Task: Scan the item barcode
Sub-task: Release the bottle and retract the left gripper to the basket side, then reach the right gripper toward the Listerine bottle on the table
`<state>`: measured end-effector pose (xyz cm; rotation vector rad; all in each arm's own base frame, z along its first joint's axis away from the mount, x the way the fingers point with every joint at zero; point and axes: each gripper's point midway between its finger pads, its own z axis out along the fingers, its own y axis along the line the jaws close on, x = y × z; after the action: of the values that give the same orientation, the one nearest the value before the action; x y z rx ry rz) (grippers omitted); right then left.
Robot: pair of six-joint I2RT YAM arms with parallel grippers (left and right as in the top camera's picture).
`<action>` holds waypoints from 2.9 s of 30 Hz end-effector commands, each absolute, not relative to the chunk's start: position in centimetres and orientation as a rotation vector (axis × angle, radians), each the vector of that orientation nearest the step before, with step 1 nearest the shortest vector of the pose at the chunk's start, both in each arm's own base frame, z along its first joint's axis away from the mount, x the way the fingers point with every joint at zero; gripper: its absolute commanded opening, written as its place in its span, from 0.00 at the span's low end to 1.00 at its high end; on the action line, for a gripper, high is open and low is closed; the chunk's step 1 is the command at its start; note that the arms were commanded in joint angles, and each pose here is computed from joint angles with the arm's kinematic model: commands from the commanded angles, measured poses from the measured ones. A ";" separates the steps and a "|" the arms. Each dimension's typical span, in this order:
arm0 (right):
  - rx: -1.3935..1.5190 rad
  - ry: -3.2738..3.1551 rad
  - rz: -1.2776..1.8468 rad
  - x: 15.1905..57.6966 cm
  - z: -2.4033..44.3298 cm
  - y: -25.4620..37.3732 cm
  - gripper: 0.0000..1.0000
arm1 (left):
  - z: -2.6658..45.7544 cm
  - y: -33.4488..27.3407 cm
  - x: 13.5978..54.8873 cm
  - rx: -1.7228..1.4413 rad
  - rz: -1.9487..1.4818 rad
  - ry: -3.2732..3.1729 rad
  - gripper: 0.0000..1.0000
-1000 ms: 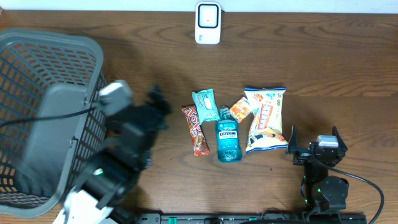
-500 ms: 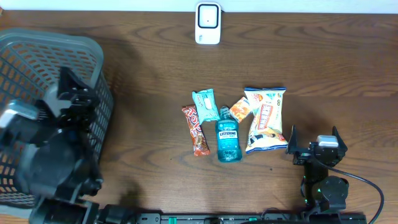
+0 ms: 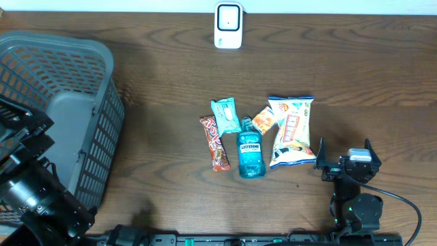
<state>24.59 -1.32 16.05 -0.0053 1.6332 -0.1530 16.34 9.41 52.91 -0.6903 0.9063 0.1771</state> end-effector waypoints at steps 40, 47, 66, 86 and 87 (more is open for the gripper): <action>0.010 1.631 -0.150 24.6 16.1 -1.4 0.99 | 48.1 10.7 4.8 -0.521 0.241 0.986 0.98; 0.010 1.631 -0.150 24.6 16.1 -1.4 0.99 | 46.8 8.8 3.6 -0.586 0.037 0.928 0.98; 0.264 1.649 0.562 24.3 15.8 4.0 0.99 | 50.4 7.0 0.8 -0.591 -0.029 0.702 0.98; 0.138 1.823 0.907 22.0 16.3 9.2 0.99 | 41.1 8.2 7.7 -0.807 -0.155 1.001 0.98; 0.141 1.843 0.885 22.1 16.4 9.1 0.99 | 40.6 8.2 8.0 -0.812 -0.149 1.018 0.98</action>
<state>21.98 9.27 14.75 0.1946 1.8298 0.9550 7.10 8.21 42.00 -0.7709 0.9932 -0.1053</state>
